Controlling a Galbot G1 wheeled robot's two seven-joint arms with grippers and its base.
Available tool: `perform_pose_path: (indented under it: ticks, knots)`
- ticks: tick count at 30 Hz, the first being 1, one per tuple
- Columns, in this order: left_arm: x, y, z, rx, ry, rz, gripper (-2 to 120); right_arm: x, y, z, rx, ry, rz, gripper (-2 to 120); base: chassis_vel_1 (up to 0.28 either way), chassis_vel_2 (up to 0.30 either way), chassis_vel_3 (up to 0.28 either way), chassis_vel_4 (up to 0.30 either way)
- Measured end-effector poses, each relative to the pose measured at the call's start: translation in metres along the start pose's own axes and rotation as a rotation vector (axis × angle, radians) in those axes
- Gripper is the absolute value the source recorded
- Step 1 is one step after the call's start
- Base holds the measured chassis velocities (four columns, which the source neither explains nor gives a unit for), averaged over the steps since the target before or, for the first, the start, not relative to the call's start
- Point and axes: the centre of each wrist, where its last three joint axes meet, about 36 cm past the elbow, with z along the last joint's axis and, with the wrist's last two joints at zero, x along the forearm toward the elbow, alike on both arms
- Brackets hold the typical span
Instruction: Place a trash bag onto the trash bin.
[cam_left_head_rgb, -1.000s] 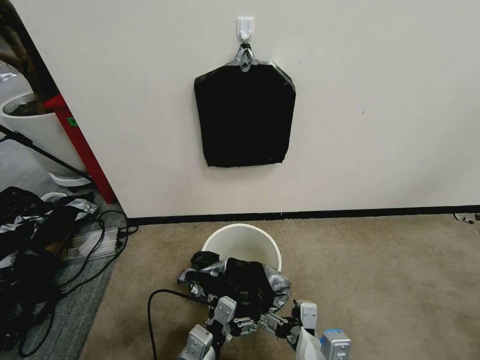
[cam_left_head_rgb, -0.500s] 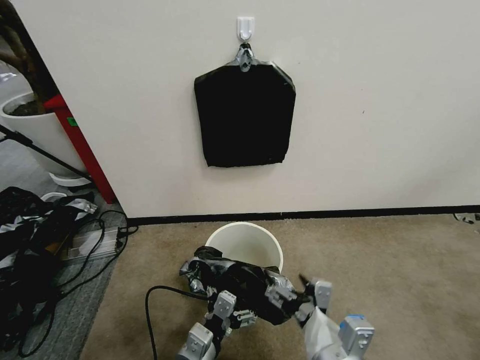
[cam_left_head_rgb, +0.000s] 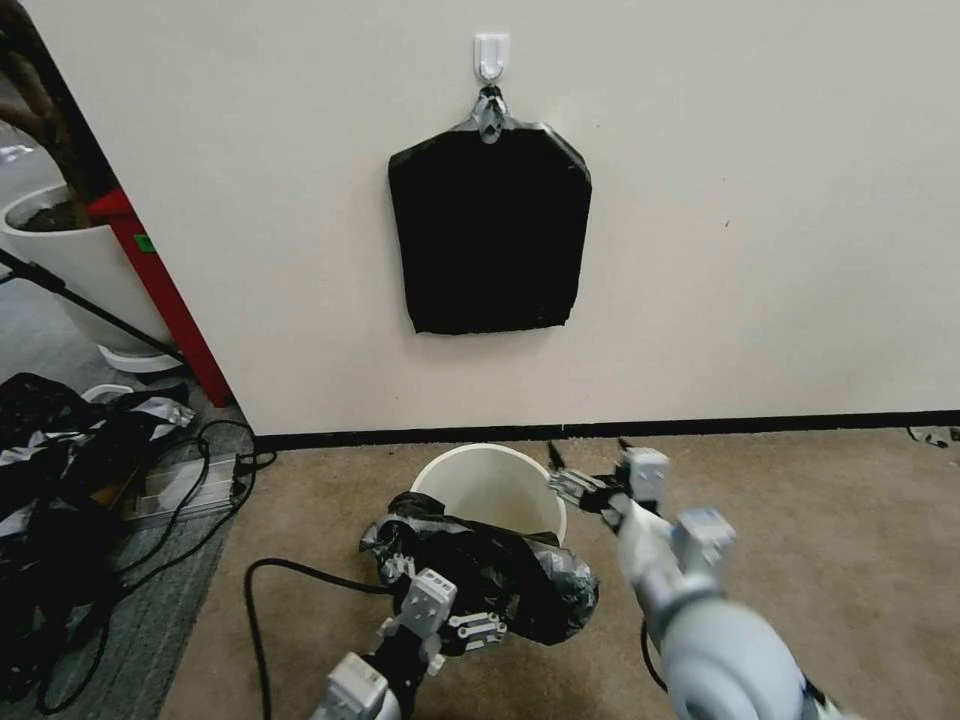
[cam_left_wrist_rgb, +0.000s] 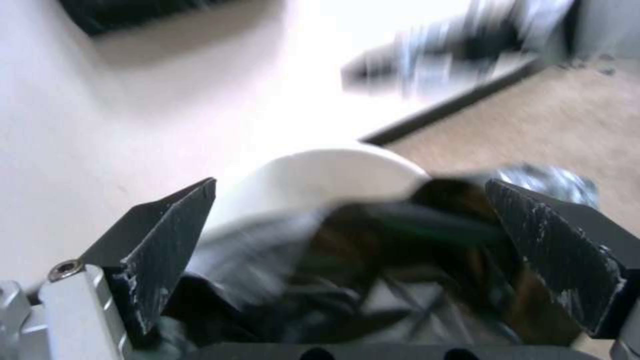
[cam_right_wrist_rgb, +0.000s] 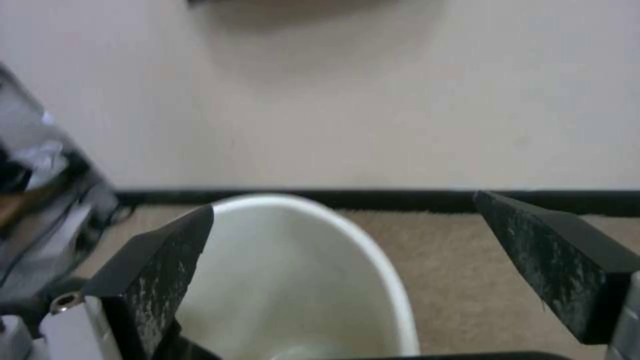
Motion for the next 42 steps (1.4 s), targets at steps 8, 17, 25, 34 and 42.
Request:
perform_pose_path:
  ticks: [8,17,25,34,42]
  knots:
    - [0.005,0.003,-0.013,-0.006,-0.021,-0.041,100,-0.1,-0.046,0.012,0.109,0.156,0.031,99,0.0,0.0,0.0,0.0]
    - [-0.004,0.004,-0.012,0.032,-0.002,-0.053,100,-0.116,-0.052,0.011,0.158,0.269,-0.026,61,0.0,0.0,0.0,0.0]
    - [-0.01,0.005,-0.01,0.041,-0.003,-0.06,100,-0.106,-0.039,0.023,0.09,0.252,0.013,32,0.0,0.0,0.0,0.0]
    - [-0.015,0.007,-0.009,0.051,-0.01,-0.083,100,-0.078,-0.012,0.049,-0.21,0.118,0.277,6,0.0,0.0,0.0,0.0]
    - [-0.029,0.014,0.0,0.061,0.001,-0.104,100,-0.046,0.022,0.062,-0.578,0.026,0.461,6,0.0,0.0,0.0,0.0]
